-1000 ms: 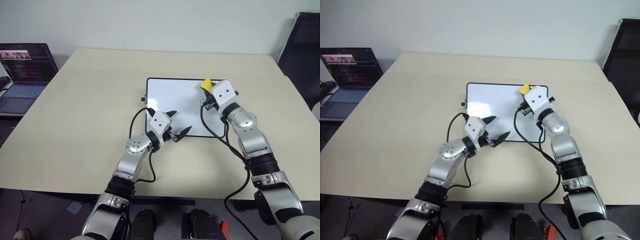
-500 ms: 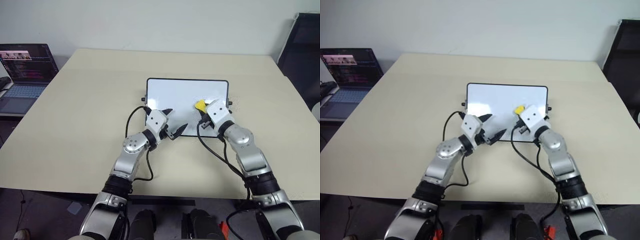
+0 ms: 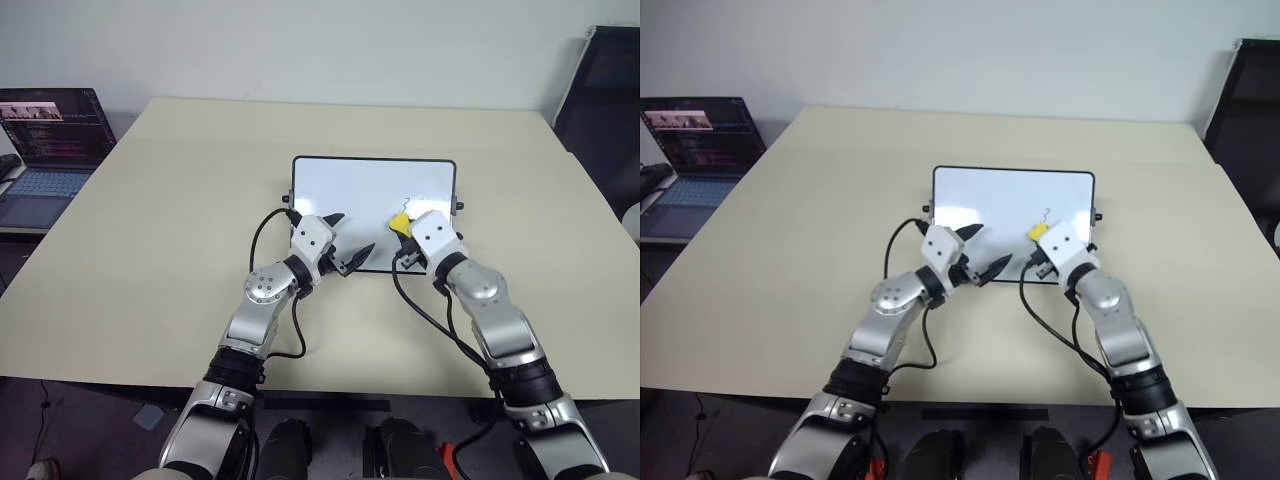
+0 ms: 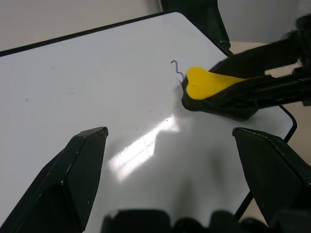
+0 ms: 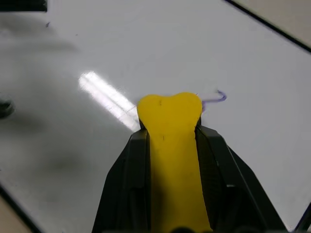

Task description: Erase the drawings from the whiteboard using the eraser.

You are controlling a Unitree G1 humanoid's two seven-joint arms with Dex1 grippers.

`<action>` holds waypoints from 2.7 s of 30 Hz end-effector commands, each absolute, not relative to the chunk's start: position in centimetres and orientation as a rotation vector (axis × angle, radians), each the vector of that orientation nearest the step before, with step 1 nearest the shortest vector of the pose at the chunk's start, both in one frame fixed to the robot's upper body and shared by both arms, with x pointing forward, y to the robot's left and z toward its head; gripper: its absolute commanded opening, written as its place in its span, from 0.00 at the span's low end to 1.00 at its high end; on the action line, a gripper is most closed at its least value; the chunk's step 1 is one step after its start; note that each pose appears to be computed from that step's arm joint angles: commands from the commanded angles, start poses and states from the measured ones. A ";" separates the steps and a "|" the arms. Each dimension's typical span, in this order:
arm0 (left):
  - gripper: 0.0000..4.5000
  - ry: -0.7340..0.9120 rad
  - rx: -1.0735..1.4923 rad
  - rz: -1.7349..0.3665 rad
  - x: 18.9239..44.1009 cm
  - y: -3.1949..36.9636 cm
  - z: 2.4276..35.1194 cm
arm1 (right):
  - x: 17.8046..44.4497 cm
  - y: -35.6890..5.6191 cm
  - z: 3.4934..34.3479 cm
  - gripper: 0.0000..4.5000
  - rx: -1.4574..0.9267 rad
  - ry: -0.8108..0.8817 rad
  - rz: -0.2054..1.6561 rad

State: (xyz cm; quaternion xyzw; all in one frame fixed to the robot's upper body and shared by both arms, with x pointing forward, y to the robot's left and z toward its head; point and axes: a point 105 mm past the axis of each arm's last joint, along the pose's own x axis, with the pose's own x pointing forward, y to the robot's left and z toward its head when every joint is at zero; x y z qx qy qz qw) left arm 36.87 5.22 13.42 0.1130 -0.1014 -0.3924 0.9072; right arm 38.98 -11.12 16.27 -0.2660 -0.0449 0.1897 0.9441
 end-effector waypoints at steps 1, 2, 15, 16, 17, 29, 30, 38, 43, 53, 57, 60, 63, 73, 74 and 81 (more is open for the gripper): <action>1.00 -0.271 0.241 -0.813 36.9 5.0 15.1 | 40.2 -11.9 20.9 0.22 -0.536 -0.247 0.323; 1.00 -0.272 0.241 -0.813 36.9 5.0 15.1 | 40.5 -12.0 21.4 0.22 -0.539 -0.262 0.313; 1.00 -0.278 0.244 -0.801 36.9 5.4 15.3 | 41.8 -12.8 17.9 0.22 -0.636 -0.085 0.305; 1.00 -0.278 0.244 -0.801 36.8 5.4 15.3 | 41.5 -12.7 17.5 0.22 -0.634 -0.072 0.312; 1.00 -0.279 0.243 -0.800 36.8 5.3 15.3 | 41.2 -12.6 17.1 0.22 -0.633 -0.061 0.318; 1.00 -0.283 0.240 -0.804 36.8 5.2 15.4 | 37.9 -11.8 13.7 0.22 -0.609 0.034 0.355; 1.00 -0.284 0.240 -0.805 36.8 5.2 15.5 | 37.6 -11.6 13.3 0.22 -0.606 0.045 0.363; 1.00 -0.284 0.235 -0.818 36.6 4.8 15.3 | 36.9 -12.2 13.3 0.22 -0.602 0.051 0.355; 1.00 -0.285 0.236 -0.823 36.7 4.6 15.4 | 38.9 -12.5 17.0 0.22 -0.581 -0.076 0.305; 1.00 -0.290 0.238 -0.827 36.6 4.5 15.5 | 42.1 -13.8 20.2 0.22 -0.611 -0.177 0.218; 1.00 -0.289 0.241 -0.822 36.6 4.7 15.5 | 42.3 -14.2 19.6 0.22 -0.652 -0.147 0.204; 1.00 -0.289 0.243 -0.818 36.6 4.8 15.6 | 42.1 -14.2 18.6 0.22 -0.698 -0.118 0.207; 1.00 -0.289 0.244 -0.815 36.6 4.9 15.6 | 41.6 -13.8 17.7 0.22 -0.702 -0.095 0.226; 1.00 -0.290 0.250 -0.799 36.9 5.3 15.7 | 38.8 -11.2 14.2 0.22 -0.687 -0.029 0.324; 1.00 -0.290 0.250 -0.797 36.9 5.4 15.7 | 38.6 -11.1 14.0 0.22 -0.690 -0.025 0.327; 1.00 -0.285 0.251 -0.787 36.8 5.7 15.5 | 38.4 -11.8 13.5 0.22 -0.708 0.001 0.319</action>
